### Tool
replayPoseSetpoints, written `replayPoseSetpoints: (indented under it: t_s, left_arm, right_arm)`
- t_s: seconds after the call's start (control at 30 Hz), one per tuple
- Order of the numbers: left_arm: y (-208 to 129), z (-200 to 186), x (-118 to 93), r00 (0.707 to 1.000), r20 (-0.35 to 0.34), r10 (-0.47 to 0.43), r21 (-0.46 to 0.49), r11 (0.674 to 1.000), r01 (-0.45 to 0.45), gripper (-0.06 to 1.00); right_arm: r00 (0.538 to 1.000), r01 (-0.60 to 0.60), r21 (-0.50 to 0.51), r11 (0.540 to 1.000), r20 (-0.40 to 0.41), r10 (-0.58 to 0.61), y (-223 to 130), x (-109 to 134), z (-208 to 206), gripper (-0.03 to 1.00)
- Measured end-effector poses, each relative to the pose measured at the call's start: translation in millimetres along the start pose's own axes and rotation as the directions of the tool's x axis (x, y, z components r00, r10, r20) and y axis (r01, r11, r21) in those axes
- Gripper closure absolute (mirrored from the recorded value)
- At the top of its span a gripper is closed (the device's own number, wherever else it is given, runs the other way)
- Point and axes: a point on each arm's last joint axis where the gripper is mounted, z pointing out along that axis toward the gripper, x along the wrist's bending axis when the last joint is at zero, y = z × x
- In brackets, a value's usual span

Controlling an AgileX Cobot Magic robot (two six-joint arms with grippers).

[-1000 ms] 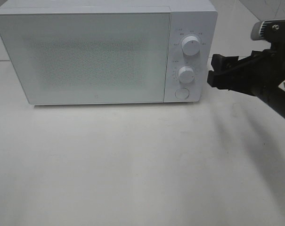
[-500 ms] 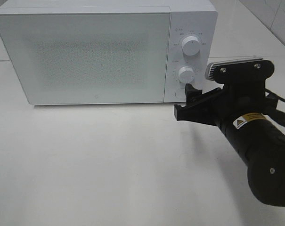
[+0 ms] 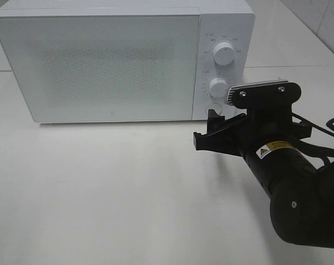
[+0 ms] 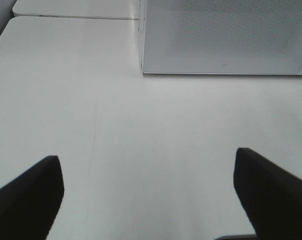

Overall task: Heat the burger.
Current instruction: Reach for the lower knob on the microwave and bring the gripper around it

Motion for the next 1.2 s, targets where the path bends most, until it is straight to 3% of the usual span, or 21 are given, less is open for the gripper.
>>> replayPoseSetpoints:
  t_s: [1.2]
  left_arm:
    - [0, 0, 0, 1.0, 0.0, 0.002, 0.0, 1.0, -0.002, 0.1]
  right_arm:
    - [0.995, -0.043, -0.064, 0.997, 0.089, 0.049, 0, 17, 94, 0.22]
